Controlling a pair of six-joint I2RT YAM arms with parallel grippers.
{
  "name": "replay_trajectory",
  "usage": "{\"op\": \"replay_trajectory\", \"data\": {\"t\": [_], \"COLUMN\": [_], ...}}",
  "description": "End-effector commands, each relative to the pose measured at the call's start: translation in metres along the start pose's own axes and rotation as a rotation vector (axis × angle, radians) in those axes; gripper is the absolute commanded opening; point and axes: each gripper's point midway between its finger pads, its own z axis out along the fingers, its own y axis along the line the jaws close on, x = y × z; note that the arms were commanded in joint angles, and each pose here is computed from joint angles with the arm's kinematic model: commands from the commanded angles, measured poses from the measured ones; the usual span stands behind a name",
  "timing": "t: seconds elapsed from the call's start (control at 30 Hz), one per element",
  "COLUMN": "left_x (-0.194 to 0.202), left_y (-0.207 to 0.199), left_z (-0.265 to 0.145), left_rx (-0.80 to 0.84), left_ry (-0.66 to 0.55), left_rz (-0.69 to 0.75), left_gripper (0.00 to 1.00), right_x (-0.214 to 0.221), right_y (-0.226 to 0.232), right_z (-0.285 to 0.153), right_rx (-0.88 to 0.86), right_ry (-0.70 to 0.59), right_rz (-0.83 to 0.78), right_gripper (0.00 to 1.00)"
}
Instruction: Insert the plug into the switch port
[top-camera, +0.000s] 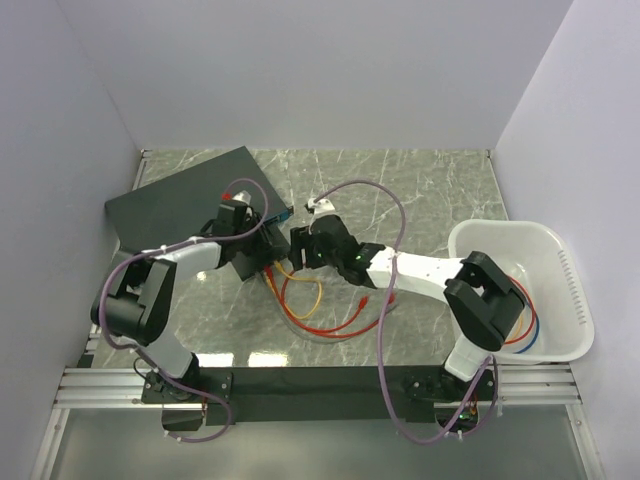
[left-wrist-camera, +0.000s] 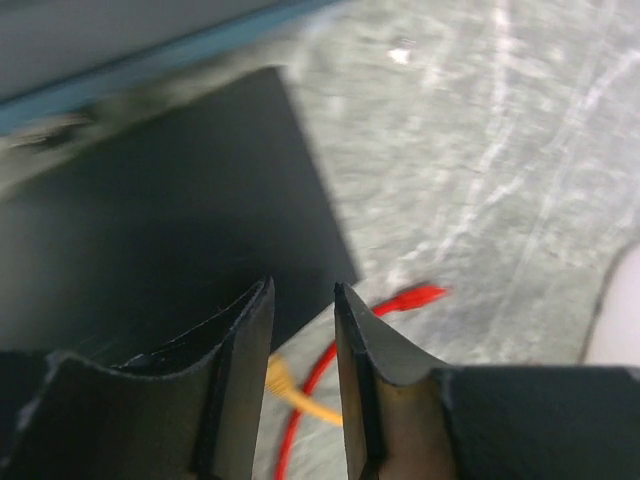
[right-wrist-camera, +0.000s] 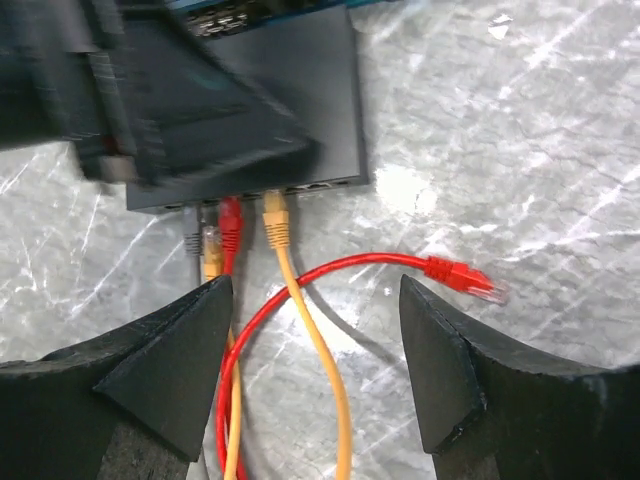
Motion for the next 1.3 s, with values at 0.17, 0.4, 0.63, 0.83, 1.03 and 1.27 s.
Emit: {"op": "replay_trajectory", "data": {"t": [0.17, 0.4, 0.63, 0.83, 1.03, 1.27], "left_x": [-0.040, -0.034, -0.025, -0.023, -0.025, -0.025], "left_y": [0.021, 0.020, 0.028, 0.028, 0.026, 0.029], "left_z": [-0.040, -0.041, -0.041, -0.039, -0.037, -0.036], "left_rx": [-0.085, -0.051, -0.063, -0.051, -0.042, -0.054], "left_ry": [-0.093, -0.087, -0.077, -0.073, -0.076, -0.078], "left_rz": [0.015, 0.022, 0.027, 0.022, 0.022, 0.030], "left_gripper": [0.38, 0.36, 0.35, 0.34, 0.34, 0.34], "right_x": [0.004, 0.021, 0.041, 0.045, 0.048, 0.051], "right_y": [-0.040, -0.053, -0.058, -0.064, -0.068, -0.067], "right_z": [-0.015, 0.001, 0.019, 0.031, 0.045, 0.054], "right_rx": [0.104, 0.181, 0.210, 0.224, 0.223, 0.203], "right_ry": [0.081, 0.173, 0.252, 0.269, 0.291, 0.308], "right_rz": [0.173, 0.195, 0.220, 0.246, 0.274, 0.289], "right_gripper": [0.64, 0.62, 0.63, 0.63, 0.63, 0.43]}}
